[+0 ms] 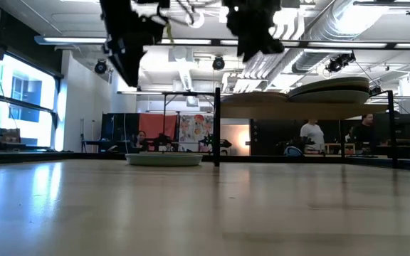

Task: Place and stack plates onto a shelf
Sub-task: Stack the blue plate on the top of the brown plate on the shelf

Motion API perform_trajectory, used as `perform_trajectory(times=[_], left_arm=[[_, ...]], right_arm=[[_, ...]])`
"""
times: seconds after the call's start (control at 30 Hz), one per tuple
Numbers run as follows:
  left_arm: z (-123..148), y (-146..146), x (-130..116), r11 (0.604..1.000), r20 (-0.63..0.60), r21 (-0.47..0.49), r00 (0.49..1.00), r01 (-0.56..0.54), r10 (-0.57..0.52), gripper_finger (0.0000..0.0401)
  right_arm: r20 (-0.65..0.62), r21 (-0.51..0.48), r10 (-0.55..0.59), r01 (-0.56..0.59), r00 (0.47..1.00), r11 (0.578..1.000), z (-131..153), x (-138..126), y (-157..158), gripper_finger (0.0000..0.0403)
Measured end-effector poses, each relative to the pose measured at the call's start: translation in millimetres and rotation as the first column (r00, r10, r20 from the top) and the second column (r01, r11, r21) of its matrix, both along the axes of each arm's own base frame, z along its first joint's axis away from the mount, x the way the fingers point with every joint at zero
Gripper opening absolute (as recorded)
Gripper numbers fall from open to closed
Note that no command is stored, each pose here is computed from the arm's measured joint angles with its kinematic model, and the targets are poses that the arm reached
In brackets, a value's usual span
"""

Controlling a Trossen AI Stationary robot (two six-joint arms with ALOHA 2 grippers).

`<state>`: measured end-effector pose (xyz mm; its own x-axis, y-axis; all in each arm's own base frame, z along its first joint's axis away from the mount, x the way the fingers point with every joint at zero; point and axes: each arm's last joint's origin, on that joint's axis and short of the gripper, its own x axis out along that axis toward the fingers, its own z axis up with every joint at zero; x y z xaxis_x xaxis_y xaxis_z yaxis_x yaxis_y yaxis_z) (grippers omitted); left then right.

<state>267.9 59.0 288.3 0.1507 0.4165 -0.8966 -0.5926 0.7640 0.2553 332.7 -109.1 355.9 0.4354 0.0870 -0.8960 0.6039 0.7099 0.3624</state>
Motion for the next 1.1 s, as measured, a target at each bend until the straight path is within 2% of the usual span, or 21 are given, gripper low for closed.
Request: perform_trajectory(times=[0.2,0.4,0.57,0.93,1.1], left_arm=[[-26.5,15.7,-11.7,0.983,-0.032,-0.087,0.986,-0.164,0.162,0.0129],[-52.3,32.9,-20.1,0.950,-0.017,-0.157,0.962,-0.270,0.271,0.0129],[-65.4,45.9,-22.8,0.925,0.040,-0.213,0.943,-0.316,0.331,0.0129],[-79.0,81.4,-27.9,0.848,0.181,-0.307,0.848,-0.433,0.498,0.0129],[-95.6,96.3,-31.3,0.808,0.120,-0.324,0.826,-0.491,0.550,0.0129]], right_arm=[[0.096,-0.034,0.024,-0.021,0.995,0.999,33.7,-3.2,31.5,0.0071],[0.157,-0.079,0.065,-0.053,0.985,0.995,54.5,-2.9,55.6,0.0071],[0.159,-0.118,0.080,-0.062,0.984,0.991,56.8,-1.6,65.2,0.0071],[0.144,-0.161,0.140,-0.117,0.980,0.980,55.7,-2.8,61.8,0.0071],[0.135,-0.187,0.165,-0.139,0.977,0.973,55.1,-3.8,54.9,0.0071]])
